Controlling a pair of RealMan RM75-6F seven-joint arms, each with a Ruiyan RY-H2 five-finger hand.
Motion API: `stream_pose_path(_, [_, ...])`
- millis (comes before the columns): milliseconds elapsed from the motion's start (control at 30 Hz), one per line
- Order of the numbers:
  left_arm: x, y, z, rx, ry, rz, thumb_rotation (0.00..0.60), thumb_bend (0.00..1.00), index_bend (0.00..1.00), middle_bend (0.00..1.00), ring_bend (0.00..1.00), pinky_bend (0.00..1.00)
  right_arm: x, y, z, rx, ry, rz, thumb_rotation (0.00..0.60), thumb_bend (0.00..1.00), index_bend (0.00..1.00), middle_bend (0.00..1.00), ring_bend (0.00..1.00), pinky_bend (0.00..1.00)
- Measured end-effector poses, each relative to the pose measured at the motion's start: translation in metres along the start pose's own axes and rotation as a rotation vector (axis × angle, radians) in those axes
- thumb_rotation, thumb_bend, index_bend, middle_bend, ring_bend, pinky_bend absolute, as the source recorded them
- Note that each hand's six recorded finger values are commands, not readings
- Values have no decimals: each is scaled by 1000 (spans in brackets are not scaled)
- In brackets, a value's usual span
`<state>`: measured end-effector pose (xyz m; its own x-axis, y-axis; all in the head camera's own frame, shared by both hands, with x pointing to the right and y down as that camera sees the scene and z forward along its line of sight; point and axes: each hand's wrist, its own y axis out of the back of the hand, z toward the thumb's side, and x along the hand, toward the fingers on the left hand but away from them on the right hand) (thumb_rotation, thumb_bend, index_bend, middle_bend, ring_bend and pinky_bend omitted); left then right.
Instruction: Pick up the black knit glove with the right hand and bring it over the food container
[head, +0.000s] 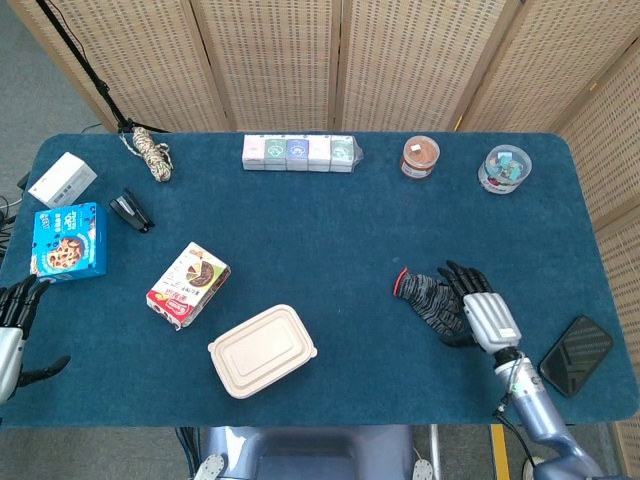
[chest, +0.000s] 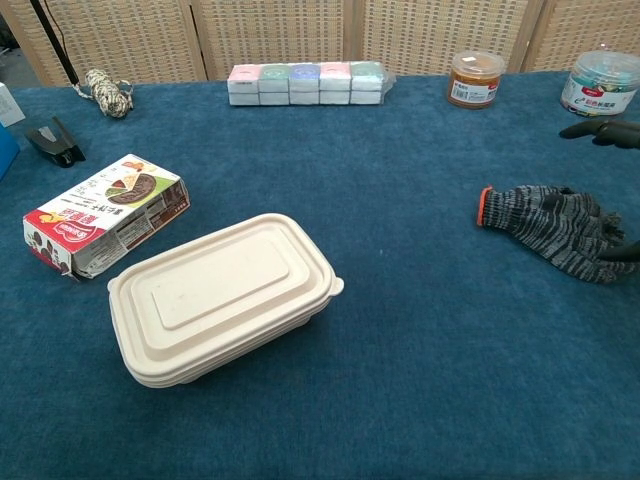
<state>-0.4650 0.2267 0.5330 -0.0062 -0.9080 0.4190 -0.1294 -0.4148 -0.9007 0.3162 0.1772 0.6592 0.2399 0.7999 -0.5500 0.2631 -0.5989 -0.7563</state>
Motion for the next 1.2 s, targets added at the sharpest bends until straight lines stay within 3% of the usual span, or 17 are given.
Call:
stream_pose_path(333, [2,2,-4,-17,8,-4,600,0,0,0,0,0,-25,-22,2,23,-46,17,600,0,0,0,0,13])
stream_pose_path(500, [3,1,-4,-17,12,-9,600,0,0,0,0,0,-34,-29,2,17,-61,15,600,0,66,57,14,116])
stream_pose_path(900, [6,-1,-5,-14,26,-11,600,0,0,0,0,0,-60,-35,0,20,-73,22,600,1,332,358,323,422])
stream_pose_path(967, [6,-1,-4,-14,25,-13,600,0,0,0,0,0,-62,-35,-1,25,-74,19,600,52,379,414,376,465])
stream_pose_path(1100, [6,-2,-4,-11,22,-17,600,0,0,0,0,0,-64,-33,-1,41,-66,3,600,279,470,509,475,546])
stream_pose_path(1200, [7,-3,-2,-7,16,-19,600,0,0,0,0,0,-65,-29,1,43,-47,-19,600,377,495,537,501,570])
